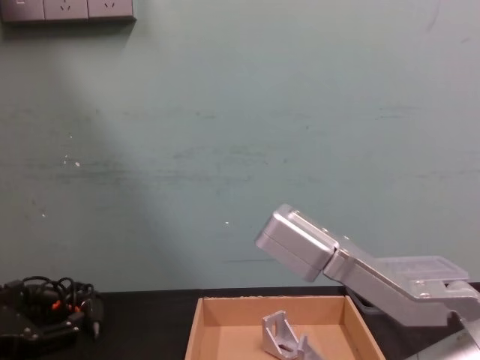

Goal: Use one hand to pick up the angle iron from the table and place it into the box.

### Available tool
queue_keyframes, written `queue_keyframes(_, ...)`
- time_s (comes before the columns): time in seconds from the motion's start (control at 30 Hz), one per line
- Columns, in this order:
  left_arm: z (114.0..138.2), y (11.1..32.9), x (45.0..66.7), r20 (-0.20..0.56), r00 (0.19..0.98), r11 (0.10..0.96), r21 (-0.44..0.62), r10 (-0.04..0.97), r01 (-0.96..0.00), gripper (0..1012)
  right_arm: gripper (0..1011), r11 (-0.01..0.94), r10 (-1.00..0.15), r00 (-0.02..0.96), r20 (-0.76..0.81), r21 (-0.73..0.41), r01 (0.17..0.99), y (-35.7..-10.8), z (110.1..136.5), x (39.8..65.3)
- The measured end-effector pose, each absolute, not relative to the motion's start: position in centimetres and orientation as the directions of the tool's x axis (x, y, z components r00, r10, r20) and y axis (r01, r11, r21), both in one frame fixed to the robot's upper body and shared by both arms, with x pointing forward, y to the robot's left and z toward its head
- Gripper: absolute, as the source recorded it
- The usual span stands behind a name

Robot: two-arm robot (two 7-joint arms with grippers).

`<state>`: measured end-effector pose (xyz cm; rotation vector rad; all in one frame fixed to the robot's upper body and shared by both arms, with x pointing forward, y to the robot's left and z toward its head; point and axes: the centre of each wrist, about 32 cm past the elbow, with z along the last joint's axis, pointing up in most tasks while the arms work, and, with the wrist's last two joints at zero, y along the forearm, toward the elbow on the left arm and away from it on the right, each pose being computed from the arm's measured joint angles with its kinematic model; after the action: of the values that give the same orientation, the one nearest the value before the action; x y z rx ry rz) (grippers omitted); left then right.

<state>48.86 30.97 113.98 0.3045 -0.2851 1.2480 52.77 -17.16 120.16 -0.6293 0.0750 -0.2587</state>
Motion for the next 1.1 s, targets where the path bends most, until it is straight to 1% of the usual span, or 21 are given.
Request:
queue_keyframes(0.1, 113.98, 30.97, 48.86, 0.374, 0.292, 0.287, 0.070, 0.880, -0.955, 1011, 995, 0.778, -0.261, 0.965, 0.009, -0.590, 0.216, -17.16, 120.18, 52.76)
queue_keyframes(0.17, 113.98, 30.97, 48.86, 0.374, 0.292, 0.287, 0.070, 0.880, -0.955, 1011, 964, 0.778, -0.261, 0.965, 0.010, -0.590, 0.217, -17.17, 120.20, 52.76)
queue_keyframes(0.2, 113.98, 30.97, 48.86, 0.374, 0.292, 0.287, 0.070, 0.880, -0.955, 1011, 927, 0.778, -0.261, 0.965, 0.010, -0.590, 0.217, -17.18, 120.21, 52.75)
queue_keyframes(0.23, 113.98, 30.97, 48.86, 0.374, 0.292, 0.287, 0.070, 0.880, -0.955, 1011, 927, 0.778, -0.261, 0.965, 0.010, -0.590, 0.217, -17.18, 120.21, 52.75)
queue_keyframes(0.3, 113.98, 30.97, 48.86, 0.374, 0.292, 0.287, 0.070, 0.880, -0.955, 1011, 877, 0.778, -0.261, 0.965, 0.010, -0.589, 0.217, -17.18, 120.22, 52.75)
queue_keyframes(0.33, 113.98, 30.97, 48.86, 0.374, 0.292, 0.287, 0.070, 0.880, -0.955, 1011, 822, 0.778, -0.261, 0.965, 0.010, -0.589, 0.217, -17.18, 120.22, 52.75)
queue_keyframes(0.4, 113.98, 30.97, 48.86, 0.374, 0.292, 0.287, 0.070, 0.880, -0.955, 1011, 788, 0.779, -0.261, 0.965, 0.010, -0.589, 0.216, -17.18, 120.23, 52.73)
queue_keyframes(0.47, 113.98, 30.97, 48.86, 0.374, 0.292, 0.287, 0.070, 0.880, -0.955, 1011, 715, 0.779, -0.261, 0.965, 0.010, -0.589, 0.216, -17.18, 120.23, 52.73)
queue_keyframes(0.53, 113.98, 30.97, 48.86, 0.374, 0.292, 0.287, 0.070, 0.880, -0.955, 1011, 682, 0.779, -0.261, 0.965, 0.010, -0.589, 0.216, -17.18, 120.23, 52.72)
queue_keyframes(0.57, 113.98, 30.97, 48.86, 0.374, 0.292, 0.287, 0.070, 0.880, -0.955, 1011, 633, 0.779, -0.261, 0.965, 0.010, -0.589, 0.216, -17.19, 120.23, 52.72)
queue_keyframes(0.63, 113.98, 30.97, 48.86, 0.374, 0.292, 0.287, 0.070, 0.880, -0.955, 1011, 575, 0.779, -0.260, 0.965, 0.010, -0.588, 0.216, -17.19, 120.23, 52.72)
queue_keyframes(0.7, 113.98, 30.97, 48.86, 0.374, 0.292, 0.287, 0.070, 0.880, -0.955, 1011, 491, 0.779, -0.260, 0.965, 0.010, -0.588, 0.216, -17.19, 120.24, 52.72)
queue_keyframes(0.77, 113.98, 30.96, 48.86, 0.374, 0.292, 0.287, 0.070, 0.880, -0.955, 1011, 451, 0.779, -0.260, 0.966, 0.010, -0.588, 0.216, -17.19, 120.24, 52.71)
queue_keyframes(0.8, 113.98, 30.97, 48.86, 0.374, 0.292, 0.287, 0.070, 0.880, -0.955, 1011, 392, 0.780, -0.260, 0.966, 0.010, -0.588, 0.216, -17.19, 120.25, 52.71)
queue_keyframes(0.87, 113.98, 30.97, 48.86, 0.374, 0.292, 0.287, 0.070, 0.880, -0.955, 1011, 352, 0.780, -0.260, 0.966, 0.010, -0.588, 0.216, -17.19, 120.25, 52.71)
queue_keyframes(0.9, 113.98, 30.97, 48.86, 0.374, 0.292, 0.287, 0.070, 0.880, -0.955, 1011, 289, 0.779, -0.260, 0.966, 0.010, -0.588, 0.216, -17.20, 120.25, 52.71)
queue_keyframes(0.93, 113.98, 30.97, 48.86, 0.374, 0.292, 0.287, 0.070, 0.880, -0.955, 1011, 289, 0.779, -0.260, 0.966, 0.010, -0.588, 0.216, -17.20, 120.25, 52.71)
queue_keyframes(1.0, 113.98, 30.97, 48.86, 0.374, 0.292, 0.287, 0.070, 0.880, -0.955, 1011, 222, 0.780, -0.260, 0.966, 0.011, -0.588, 0.216, -17.20, 120.26, 52.71)
queue_keyframes(1.03, 113.98, 30.97, 48.86, 0.374, 0.292, 0.287, 0.070, 0.880, -0.955, 1011, 173, 0.780, -0.260, 0.966, 0.011, -0.588, 0.216, -17.20, 120.26, 52.71)
queue_keyframes(1.1, 113.98, 30.97, 48.86, 0.374, 0.292, 0.287, 0.070, 0.880, -0.955, 1011, 138, 0.780, -0.260, 0.966, 0.011, -0.588, 0.216, -17.20, 120.26, 52.71)
